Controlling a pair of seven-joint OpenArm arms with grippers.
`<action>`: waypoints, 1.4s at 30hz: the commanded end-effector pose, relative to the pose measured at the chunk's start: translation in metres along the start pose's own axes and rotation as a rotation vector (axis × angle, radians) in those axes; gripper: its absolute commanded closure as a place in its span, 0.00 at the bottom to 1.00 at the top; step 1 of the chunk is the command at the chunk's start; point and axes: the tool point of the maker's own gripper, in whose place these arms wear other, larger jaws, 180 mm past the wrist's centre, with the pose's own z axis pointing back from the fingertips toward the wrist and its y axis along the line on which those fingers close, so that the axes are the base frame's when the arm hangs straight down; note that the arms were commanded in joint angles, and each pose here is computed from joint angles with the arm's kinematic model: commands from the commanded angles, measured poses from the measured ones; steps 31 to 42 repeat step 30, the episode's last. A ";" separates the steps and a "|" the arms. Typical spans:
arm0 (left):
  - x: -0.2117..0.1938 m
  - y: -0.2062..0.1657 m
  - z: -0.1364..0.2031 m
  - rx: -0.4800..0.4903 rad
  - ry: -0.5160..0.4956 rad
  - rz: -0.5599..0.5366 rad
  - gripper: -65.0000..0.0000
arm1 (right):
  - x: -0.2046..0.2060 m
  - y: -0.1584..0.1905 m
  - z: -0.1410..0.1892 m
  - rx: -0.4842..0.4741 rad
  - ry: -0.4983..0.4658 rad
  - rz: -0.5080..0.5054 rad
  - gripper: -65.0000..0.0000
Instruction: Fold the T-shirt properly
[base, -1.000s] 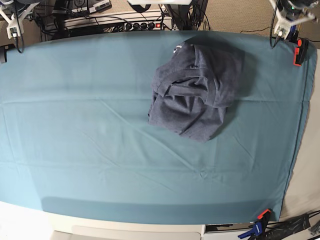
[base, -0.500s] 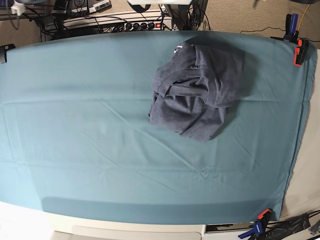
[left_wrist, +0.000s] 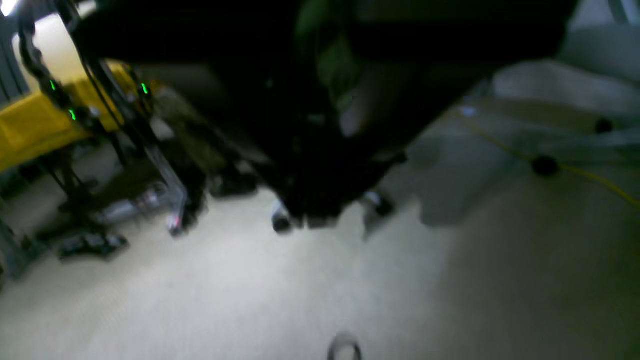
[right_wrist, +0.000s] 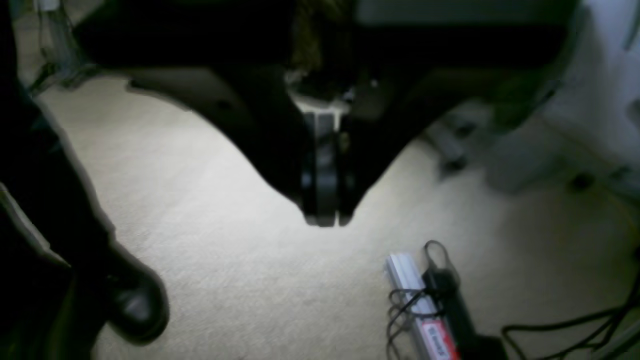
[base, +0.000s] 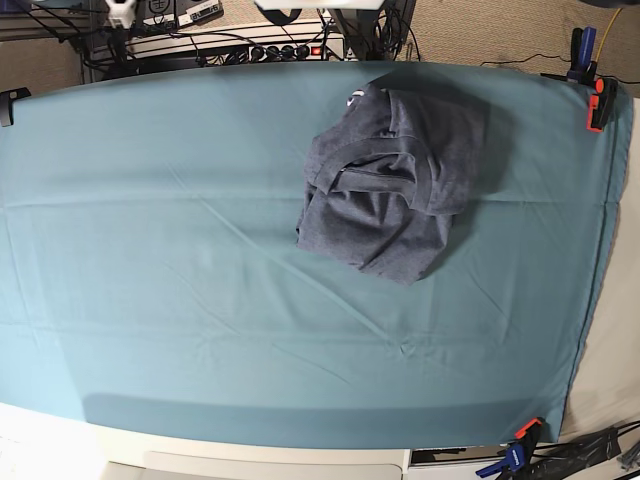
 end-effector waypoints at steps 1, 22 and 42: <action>0.002 -0.001 -0.002 0.012 -0.004 -0.003 1.00 | -0.003 -0.002 -0.004 -0.028 -0.004 0.015 1.00; 0.145 -0.026 -0.058 0.054 -0.333 0.250 1.00 | 0.026 0.091 -0.099 -0.134 -0.137 -0.239 1.00; 0.184 -0.054 -0.051 -0.023 -0.357 0.295 1.00 | 0.026 0.105 -0.102 -0.115 -0.144 -0.262 1.00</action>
